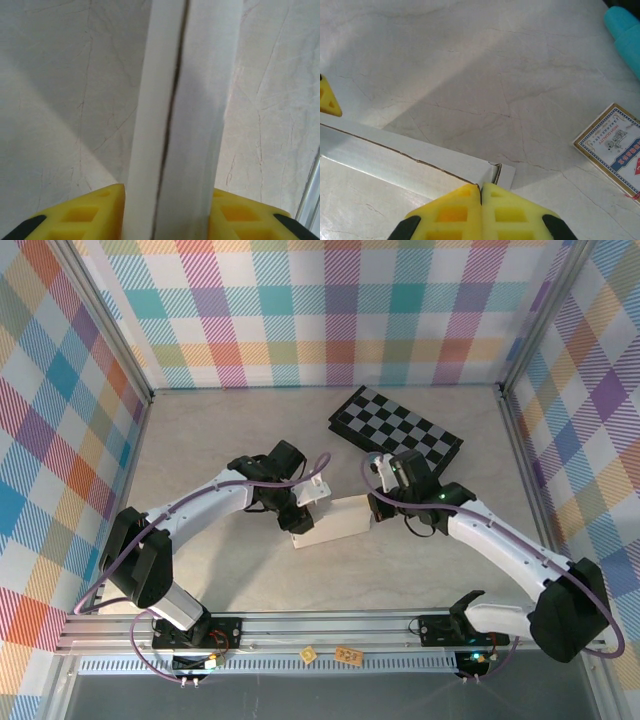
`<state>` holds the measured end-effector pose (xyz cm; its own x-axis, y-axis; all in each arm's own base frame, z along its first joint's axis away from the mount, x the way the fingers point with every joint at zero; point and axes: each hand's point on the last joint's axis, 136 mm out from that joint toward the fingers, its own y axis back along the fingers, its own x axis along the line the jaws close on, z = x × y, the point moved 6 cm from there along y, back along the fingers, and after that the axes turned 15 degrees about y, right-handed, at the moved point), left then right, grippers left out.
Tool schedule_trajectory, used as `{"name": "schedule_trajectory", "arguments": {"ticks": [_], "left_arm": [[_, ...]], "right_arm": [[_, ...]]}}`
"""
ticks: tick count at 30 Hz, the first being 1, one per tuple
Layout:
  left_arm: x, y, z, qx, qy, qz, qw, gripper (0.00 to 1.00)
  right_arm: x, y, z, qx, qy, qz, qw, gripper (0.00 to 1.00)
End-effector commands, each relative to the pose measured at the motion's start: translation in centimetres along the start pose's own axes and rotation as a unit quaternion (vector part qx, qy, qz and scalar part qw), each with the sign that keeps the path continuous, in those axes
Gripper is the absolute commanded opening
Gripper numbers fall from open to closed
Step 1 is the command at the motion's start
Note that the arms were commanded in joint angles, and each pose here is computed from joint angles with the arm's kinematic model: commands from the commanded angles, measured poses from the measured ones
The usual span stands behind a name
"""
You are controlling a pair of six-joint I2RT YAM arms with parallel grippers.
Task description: Fold the paper box
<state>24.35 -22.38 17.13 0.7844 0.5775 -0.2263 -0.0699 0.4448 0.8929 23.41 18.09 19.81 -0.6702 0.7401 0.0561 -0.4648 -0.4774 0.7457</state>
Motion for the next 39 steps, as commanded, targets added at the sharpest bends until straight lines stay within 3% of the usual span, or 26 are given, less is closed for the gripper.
{"name": "schedule_trajectory", "arguments": {"ticks": [1,12,19,26,29,34,39], "left_arm": [[0.8,1.1,1.2,-0.050,0.045,0.015,0.998,0.42],[0.2,2.5,0.9,-0.112,0.118,-0.008,0.987,0.56],[0.8,3.9,0.9,-0.152,0.164,0.008,0.975,0.58],[0.7,7.5,1.5,-0.209,0.200,0.025,0.957,0.58],[0.9,9.0,0.5,-0.205,0.230,0.059,0.949,0.55],[1.1,10.7,-2.7,-0.147,0.327,0.106,0.927,0.39],[-0.4,11.1,-5.0,-0.116,0.388,0.067,0.912,0.32]], "right_arm": [[0.9,-0.9,-3.4,0.056,0.000,0.015,0.998,0.00],[1.4,-1.3,-2.7,0.038,0.006,-0.017,0.999,0.00],[1.6,-1.3,-2.1,0.029,0.007,-0.029,0.999,0.00],[1.6,-1.5,-1.6,0.029,0.004,-0.034,0.999,0.00],[1.6,-1.4,-1.5,0.031,0.005,-0.038,0.999,0.00],[1.6,-1.3,-1.3,0.032,0.006,-0.039,0.999,0.00],[1.5,-1.4,-1.4,0.038,0.003,-0.041,0.998,0.00]]}}
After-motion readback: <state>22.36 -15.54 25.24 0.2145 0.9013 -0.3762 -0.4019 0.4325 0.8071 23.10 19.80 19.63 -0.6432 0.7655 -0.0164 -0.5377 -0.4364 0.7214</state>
